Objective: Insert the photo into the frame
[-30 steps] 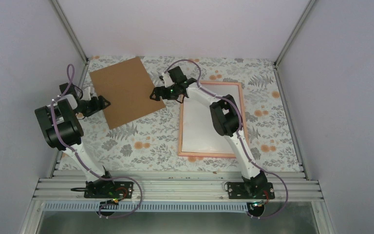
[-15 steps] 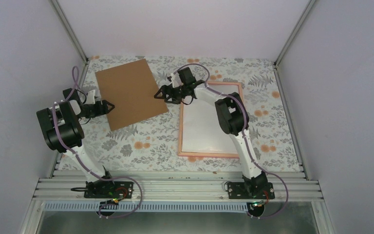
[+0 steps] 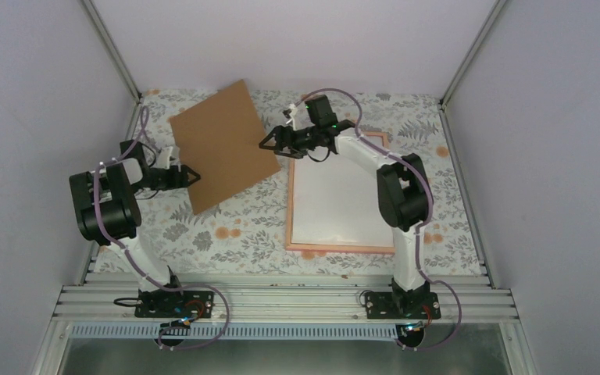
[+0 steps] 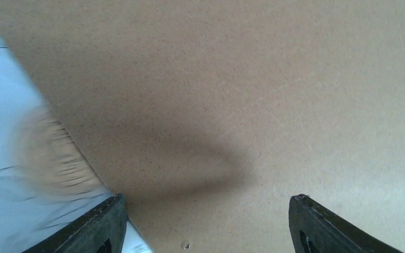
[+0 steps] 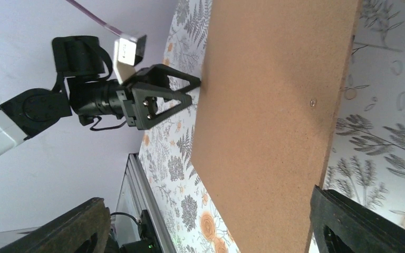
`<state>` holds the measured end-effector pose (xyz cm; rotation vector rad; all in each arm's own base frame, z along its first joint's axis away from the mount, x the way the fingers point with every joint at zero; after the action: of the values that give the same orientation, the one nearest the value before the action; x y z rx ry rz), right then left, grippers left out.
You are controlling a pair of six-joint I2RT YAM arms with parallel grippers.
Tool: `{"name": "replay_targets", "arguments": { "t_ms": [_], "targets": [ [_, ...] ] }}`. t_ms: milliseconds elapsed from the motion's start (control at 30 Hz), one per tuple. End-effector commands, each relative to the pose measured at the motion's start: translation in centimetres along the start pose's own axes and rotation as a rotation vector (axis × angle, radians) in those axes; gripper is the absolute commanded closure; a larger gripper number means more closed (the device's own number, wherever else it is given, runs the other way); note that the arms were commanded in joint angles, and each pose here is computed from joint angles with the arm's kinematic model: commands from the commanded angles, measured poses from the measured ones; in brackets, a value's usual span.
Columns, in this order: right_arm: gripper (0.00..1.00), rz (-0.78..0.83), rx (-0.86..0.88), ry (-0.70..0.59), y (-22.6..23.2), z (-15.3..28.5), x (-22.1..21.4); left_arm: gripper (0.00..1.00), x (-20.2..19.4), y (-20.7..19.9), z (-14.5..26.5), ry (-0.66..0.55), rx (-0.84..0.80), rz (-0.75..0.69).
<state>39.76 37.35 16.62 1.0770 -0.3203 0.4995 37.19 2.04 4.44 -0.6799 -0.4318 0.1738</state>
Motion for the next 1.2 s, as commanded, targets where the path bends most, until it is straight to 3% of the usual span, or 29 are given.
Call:
{"name": "replay_targets", "arguments": {
  "t_ms": [0,533,933,1167],
  "targets": [
    [0.13,0.001,0.078,0.083,0.2,0.6,-3.5,0.24,-5.0,-6.7,-2.5,0.188,-0.212,0.015],
    [0.17,-0.067,-0.26,0.062,-11.2,7.0,-6.5,0.24,-3.2,-4.1,-4.9,0.187,-0.09,0.022],
    [0.22,-0.093,-0.225,0.058,-12.5,4.9,-5.7,0.24,-3.3,-3.8,-5.6,0.197,-0.09,0.01],
    [0.36,-0.11,-0.101,0.035,-10.9,3.5,-4.2,0.24,-3.5,-4.3,-6.1,0.209,-0.108,-0.007]
  ]
}}
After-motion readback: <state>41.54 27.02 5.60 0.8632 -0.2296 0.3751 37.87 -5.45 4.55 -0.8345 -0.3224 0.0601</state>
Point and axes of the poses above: each gripper's point midway between its finger pads, its own z axis back along the fingers, its own y axis along the line the jaws close on, x = y × z, the point moved 1 cm from there along z, back along the fingers, and after that the axes turned 11 degrees about z, right-handed, at the moved point
